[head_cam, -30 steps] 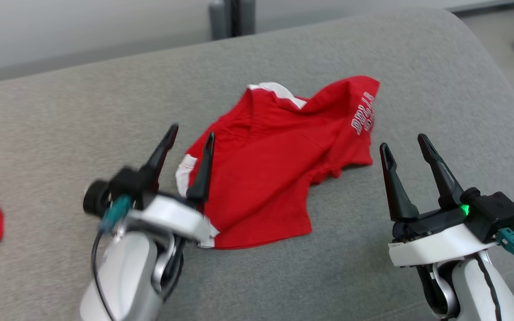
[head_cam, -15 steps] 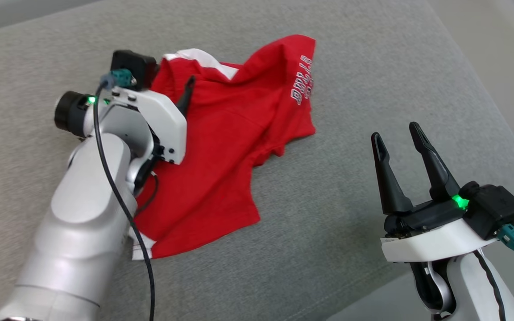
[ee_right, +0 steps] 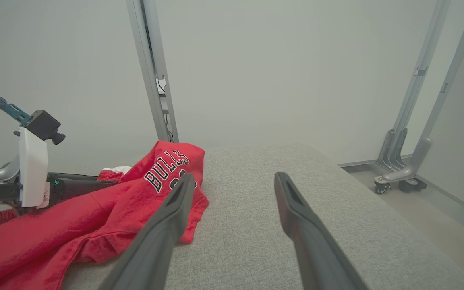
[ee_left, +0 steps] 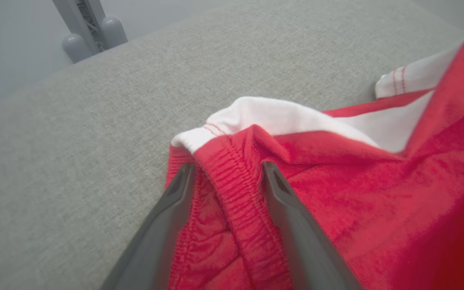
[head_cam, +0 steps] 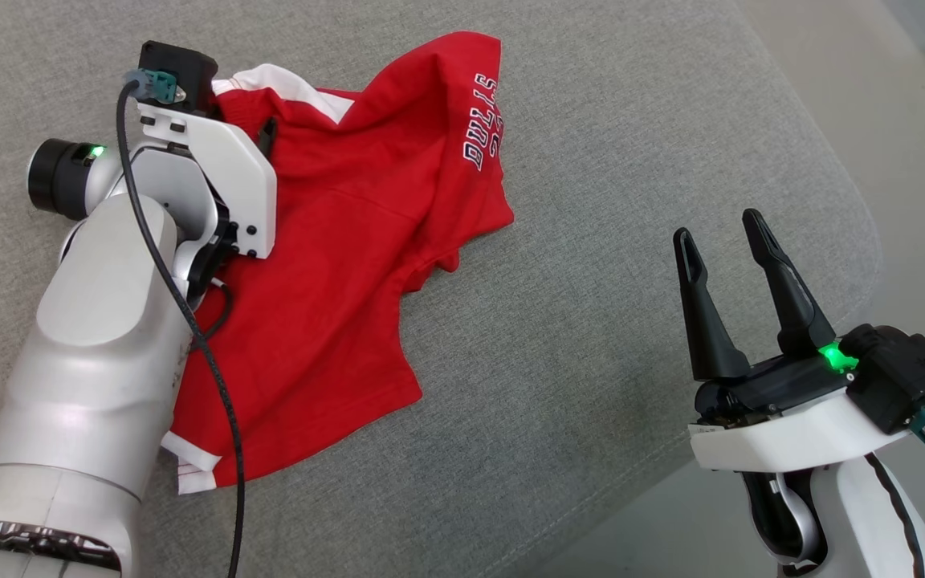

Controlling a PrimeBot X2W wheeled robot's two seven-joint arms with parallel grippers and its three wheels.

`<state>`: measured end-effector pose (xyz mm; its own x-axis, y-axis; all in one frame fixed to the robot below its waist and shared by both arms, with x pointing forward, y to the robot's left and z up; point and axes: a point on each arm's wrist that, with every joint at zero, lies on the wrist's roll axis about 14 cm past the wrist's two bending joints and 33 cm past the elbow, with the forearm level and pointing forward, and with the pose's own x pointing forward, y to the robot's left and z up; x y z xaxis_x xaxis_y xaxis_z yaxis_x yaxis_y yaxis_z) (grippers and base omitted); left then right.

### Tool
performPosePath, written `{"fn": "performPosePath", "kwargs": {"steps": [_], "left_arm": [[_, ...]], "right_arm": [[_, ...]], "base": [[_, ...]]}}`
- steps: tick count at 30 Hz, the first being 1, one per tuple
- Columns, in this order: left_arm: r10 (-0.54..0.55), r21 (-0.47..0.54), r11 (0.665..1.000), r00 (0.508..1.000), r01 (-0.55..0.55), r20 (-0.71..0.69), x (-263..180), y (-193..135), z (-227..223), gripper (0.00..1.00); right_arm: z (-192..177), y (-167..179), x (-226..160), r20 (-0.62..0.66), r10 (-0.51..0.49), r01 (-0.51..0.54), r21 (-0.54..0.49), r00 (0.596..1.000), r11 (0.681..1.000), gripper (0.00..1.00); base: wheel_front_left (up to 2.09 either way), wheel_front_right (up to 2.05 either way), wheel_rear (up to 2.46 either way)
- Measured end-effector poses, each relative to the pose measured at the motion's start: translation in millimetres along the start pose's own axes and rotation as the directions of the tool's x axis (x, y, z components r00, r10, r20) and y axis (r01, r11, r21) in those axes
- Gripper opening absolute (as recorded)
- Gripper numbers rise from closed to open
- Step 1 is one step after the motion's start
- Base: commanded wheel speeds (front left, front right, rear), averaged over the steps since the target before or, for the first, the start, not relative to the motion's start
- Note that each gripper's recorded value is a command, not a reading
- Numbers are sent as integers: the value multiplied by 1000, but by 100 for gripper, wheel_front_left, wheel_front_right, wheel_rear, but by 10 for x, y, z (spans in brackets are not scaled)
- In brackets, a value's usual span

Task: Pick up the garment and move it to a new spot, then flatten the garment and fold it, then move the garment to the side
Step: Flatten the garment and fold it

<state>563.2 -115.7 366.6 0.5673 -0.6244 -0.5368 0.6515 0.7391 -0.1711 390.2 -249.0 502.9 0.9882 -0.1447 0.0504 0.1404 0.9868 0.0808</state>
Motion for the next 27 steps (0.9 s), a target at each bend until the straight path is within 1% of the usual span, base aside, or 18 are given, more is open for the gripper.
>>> {"fn": "performPosePath", "kwargs": {"steps": [1, 3, 5, 8, 10, 14, 20, 21, 22, 23, 27], "left_arm": [[-9, -15, 1000, 1000, 9, 4, 4, -15, 8, 0], [-15, -37, 999, 999, 16, 33, 0, -17, 57, 0], [1, -59, 998, 995, 5, 102, -17, 51, 238, 0], [57, -82, 996, 975, -41, 213, -88, 272, 596, 0], [102, -90, 993, 961, -82, 256, -151, 445, 764, 0], [186, -91, 982, 941, -167, 282, -283, 810, 947, 0], [291, -42, 956, 923, -290, 252, -422, 1295, 906, 0], [308, -36, 951, 920, -308, 242, -441, 1355, 874, 12], [321, -18, 945, 916, -326, 240, -463, 1404, 854, 73], [330, -7, 941, 913, -338, 241, -488, 1443, 844, 100], [347, -9, 934, 901, -357, 260, -591, 1491, 857, 100]], "right_arm": [[0, 1, 2, 0, 0, 0, 0, 1000, 1000, 100], [-4, 10, 6, 0, 3, -3, 1, 1000, 1000, 100], [-6, 20, 13, 0, 6, -6, 3, 1000, 1000, 100], [-2, 42, 26, 3, 13, -13, 6, 1000, 1000, 100], [5, 64, 33, 6, 20, -20, 8, 1000, 1000, 100], [24, 119, 43, 13, 37, -37, 13, 999, 999, 100], [32, 189, 77, 19, 58, -59, 26, 998, 998, 100], [35, 200, 84, 20, 61, -62, 27, 998, 998, 100], [36, 212, 92, 22, 65, -66, 28, 998, 997, 100], [38, 223, 97, 23, 69, -69, 30, 997, 997, 100], [40, 280, 129, 29, 86, -87, 40, 996, 995, 100]], "base": [[0, 0, 0], [0, 0, 0], [0, 0, 0], [0, 0, 0], [0, 0, 0], [0, 0, 0], [0, 0, 0], [0, 0, 0], [0, 0, 0], [0, 0, 0], [0, 0, 0]]}}
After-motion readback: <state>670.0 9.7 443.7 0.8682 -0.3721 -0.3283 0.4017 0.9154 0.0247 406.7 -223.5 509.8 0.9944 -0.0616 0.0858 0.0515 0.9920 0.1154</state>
